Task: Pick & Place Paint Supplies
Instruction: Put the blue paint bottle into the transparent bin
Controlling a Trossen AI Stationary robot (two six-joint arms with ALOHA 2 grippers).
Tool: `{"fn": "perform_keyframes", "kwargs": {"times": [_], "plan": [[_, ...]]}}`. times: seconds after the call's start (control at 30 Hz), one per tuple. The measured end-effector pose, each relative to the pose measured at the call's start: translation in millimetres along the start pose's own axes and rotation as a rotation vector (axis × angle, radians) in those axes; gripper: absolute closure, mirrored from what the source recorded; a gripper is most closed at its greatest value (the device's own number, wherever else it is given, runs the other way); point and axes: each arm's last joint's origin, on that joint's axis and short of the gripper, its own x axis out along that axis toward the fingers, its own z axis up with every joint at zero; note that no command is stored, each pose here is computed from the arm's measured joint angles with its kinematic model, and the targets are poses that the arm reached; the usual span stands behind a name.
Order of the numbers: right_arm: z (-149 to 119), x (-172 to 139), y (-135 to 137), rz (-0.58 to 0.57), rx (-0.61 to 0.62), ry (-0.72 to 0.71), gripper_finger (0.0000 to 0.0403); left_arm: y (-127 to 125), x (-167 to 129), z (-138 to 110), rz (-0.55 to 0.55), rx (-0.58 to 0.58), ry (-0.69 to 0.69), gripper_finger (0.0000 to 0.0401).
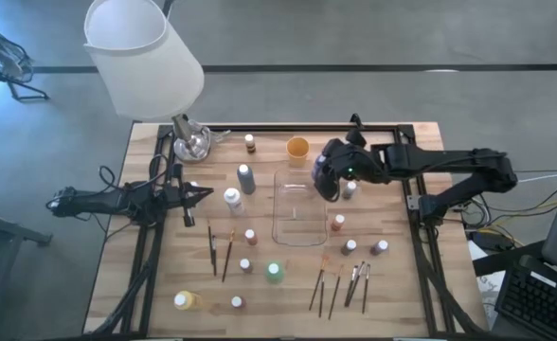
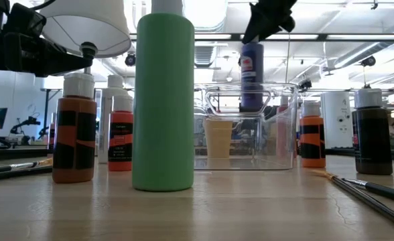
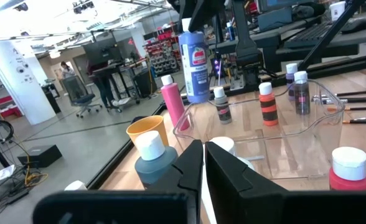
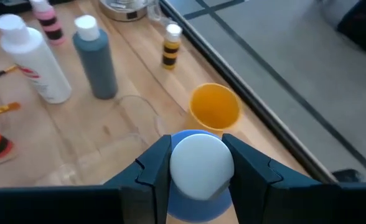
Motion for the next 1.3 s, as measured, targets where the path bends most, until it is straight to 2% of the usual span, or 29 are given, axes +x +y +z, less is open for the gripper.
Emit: {"fn": "perform_keyframes", "kwargs": {"times": [0.27,0.57,0.73,0.9,1.3], "plan": [[-2.0,16.3,9.2,0.005,-0.012,0.023,0.0272,0.0,0.0,0.1,0.0,0.0,0.0,0.0378],[-10.4,39.7,19.8,-0.017,-0.043,0.082,0.0288,0.0,0.0,0.0,0.0,0.0,0.0,0.0378],[-16.6,55.7,27.1,-0.011,-0.038,0.076,0.0272,0.0,0.0,0.1,0.0,0.0,0.0,0.0378],[-31.5,69.4,30.4,0.009,-0.041,0.088,0.0288,0.0,0.0,0.1,0.0,0.0,0.0,0.0378],[-61.4,77.5,24.1,0.07,0.021,0.041,0.0275,0.1,0.0,0.1,0.0,0.0,0.0,0.0378]]}}
